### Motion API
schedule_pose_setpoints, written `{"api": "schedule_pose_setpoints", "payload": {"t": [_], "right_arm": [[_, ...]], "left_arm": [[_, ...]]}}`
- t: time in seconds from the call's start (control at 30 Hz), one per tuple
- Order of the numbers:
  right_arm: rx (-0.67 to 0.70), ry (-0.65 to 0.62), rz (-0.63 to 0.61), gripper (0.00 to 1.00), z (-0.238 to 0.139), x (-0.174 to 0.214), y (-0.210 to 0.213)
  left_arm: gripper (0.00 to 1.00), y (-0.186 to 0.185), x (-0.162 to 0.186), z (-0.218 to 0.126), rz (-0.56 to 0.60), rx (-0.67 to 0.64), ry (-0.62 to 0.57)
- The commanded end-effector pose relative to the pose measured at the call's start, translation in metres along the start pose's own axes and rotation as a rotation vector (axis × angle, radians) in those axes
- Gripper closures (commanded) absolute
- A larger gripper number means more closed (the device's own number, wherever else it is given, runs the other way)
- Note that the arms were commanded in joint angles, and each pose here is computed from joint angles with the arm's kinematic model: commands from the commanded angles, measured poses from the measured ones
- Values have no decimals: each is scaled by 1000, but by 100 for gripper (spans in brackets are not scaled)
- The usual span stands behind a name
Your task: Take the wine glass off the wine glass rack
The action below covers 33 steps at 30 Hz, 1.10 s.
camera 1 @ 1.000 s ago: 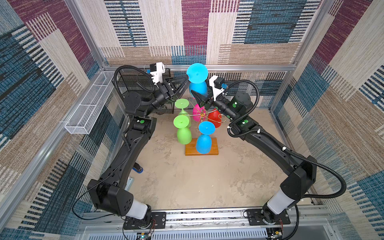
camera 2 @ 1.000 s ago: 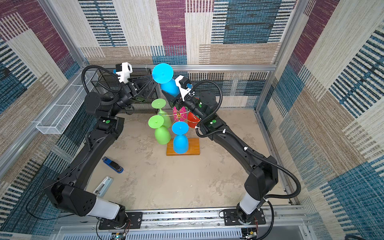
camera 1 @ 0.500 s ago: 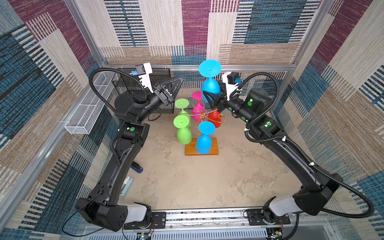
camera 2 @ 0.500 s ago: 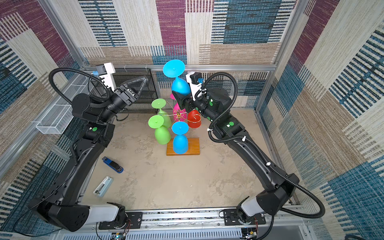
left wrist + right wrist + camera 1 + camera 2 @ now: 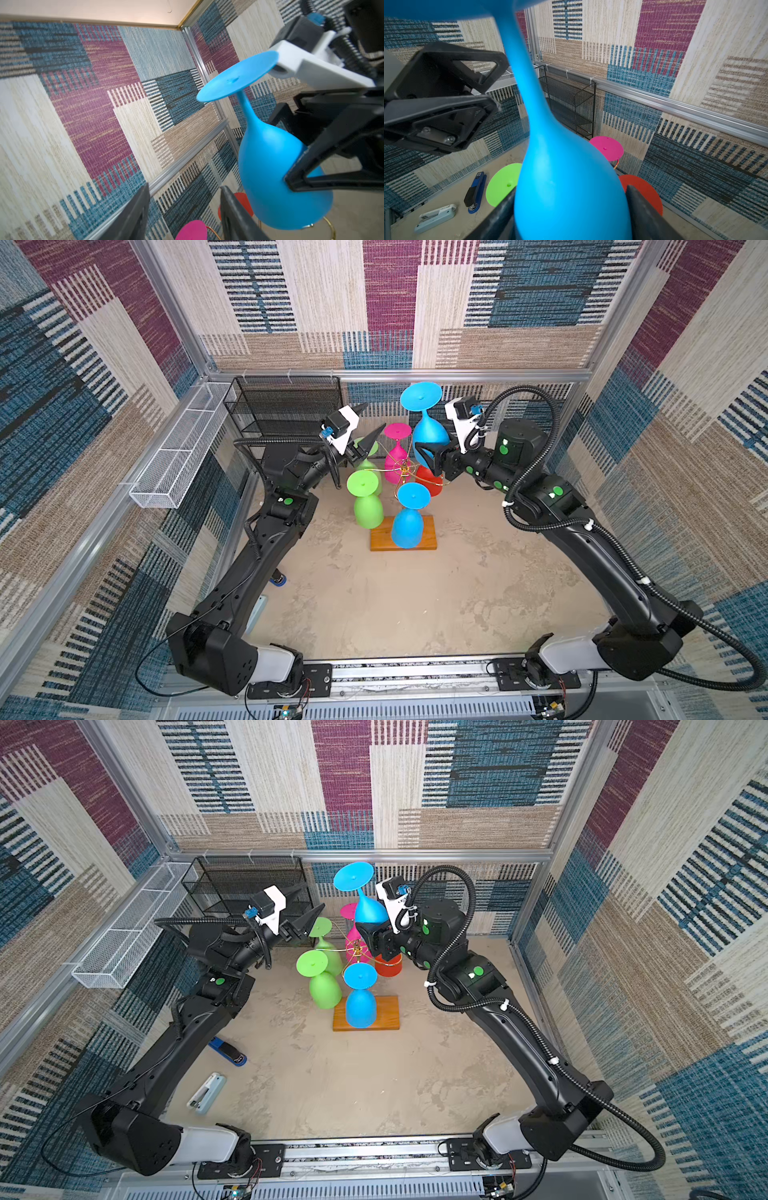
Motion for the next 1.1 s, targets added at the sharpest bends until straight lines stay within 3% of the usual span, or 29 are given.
{"api": "schedule_pose_setpoints", "payload": {"t": [0.0,0.47,0.9,1.07], "right_arm": [[-42,24,24,59,3,4,5],[-113,67,44,61,14,14,19],[-154,81,49,61,21,17,27],[-161,85,58,61,24,18,29]], "left_arm": [[44,-1,-12,3,245,6,-83],[45,-2,-12,14,310,32,-107],[63,-10,-10,16,402,83,-120],[78,-11,-10,14,419,82,-121]]}}
Point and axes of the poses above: each gripper's point midway between its finger pads, its own z axis out along the fingers, its own y axis along the line the jaws close on, x = y × z, the point moved 6 cm from there along -z, back along the fingers, and after that the axes turned 1 degree about z, right-handed, at the moved point
